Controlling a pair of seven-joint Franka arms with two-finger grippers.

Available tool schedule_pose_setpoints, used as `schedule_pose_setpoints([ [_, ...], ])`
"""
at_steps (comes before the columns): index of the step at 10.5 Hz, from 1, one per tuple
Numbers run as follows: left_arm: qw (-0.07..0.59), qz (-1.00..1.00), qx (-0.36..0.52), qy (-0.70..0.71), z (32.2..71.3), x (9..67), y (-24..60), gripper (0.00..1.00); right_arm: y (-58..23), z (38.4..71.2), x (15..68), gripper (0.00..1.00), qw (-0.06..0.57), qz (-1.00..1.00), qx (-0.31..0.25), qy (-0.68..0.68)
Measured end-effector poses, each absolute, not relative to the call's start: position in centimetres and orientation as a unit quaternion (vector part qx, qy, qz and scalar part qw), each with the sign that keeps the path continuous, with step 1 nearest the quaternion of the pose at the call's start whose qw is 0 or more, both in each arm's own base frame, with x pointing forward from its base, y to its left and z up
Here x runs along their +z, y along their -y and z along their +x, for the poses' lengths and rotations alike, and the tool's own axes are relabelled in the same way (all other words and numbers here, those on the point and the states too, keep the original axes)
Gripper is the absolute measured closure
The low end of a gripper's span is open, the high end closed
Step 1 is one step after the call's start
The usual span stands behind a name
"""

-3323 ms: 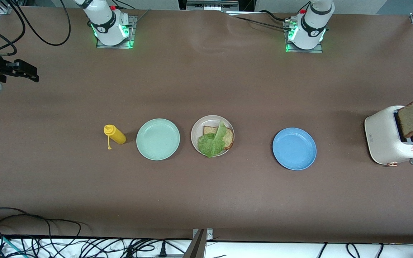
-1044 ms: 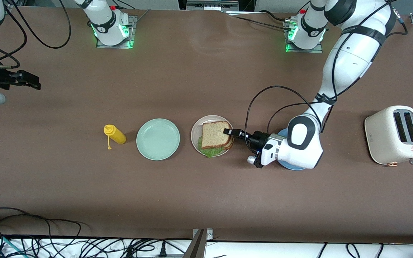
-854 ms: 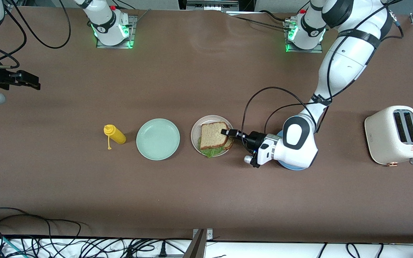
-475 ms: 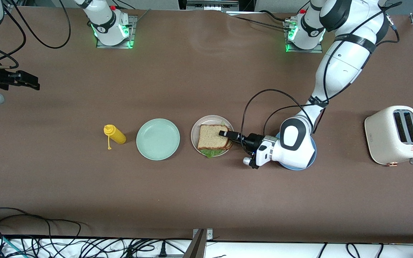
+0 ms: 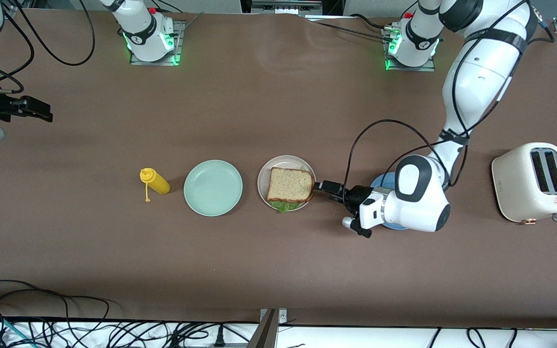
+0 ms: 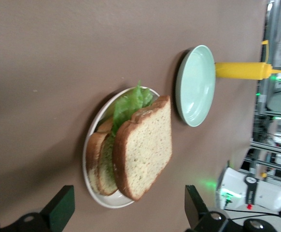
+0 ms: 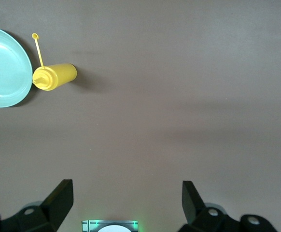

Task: Make sandwich on beige plate with both arms

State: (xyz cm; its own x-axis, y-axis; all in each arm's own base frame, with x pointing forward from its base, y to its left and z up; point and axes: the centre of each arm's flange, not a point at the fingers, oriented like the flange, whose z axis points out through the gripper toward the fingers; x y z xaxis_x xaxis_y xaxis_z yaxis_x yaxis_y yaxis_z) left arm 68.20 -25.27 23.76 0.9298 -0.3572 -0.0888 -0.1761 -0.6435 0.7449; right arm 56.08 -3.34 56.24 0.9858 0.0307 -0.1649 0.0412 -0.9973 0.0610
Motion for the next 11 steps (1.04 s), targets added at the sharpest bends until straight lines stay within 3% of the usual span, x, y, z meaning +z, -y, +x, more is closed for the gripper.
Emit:
schedule_pose_setpoints([
  [5,0.237,0.95,-0.102,0.174,68.9,33.1,19.2,0.0,2.8,56.1,56.6,0.0,0.016,0.997,-0.076,-0.018],
  [9,0.087,0.976,-0.085,0.18,66.3,45.3,15.7,0.0,-2.6,55.3,60.1,0.0,0.01,0.999,-0.043,-0.024],
  [11,0.044,0.984,-0.055,0.162,64.6,50.7,13.2,0.0,-4.7,54.6,61.2,0.0,0.015,0.999,-0.033,-0.039],
])
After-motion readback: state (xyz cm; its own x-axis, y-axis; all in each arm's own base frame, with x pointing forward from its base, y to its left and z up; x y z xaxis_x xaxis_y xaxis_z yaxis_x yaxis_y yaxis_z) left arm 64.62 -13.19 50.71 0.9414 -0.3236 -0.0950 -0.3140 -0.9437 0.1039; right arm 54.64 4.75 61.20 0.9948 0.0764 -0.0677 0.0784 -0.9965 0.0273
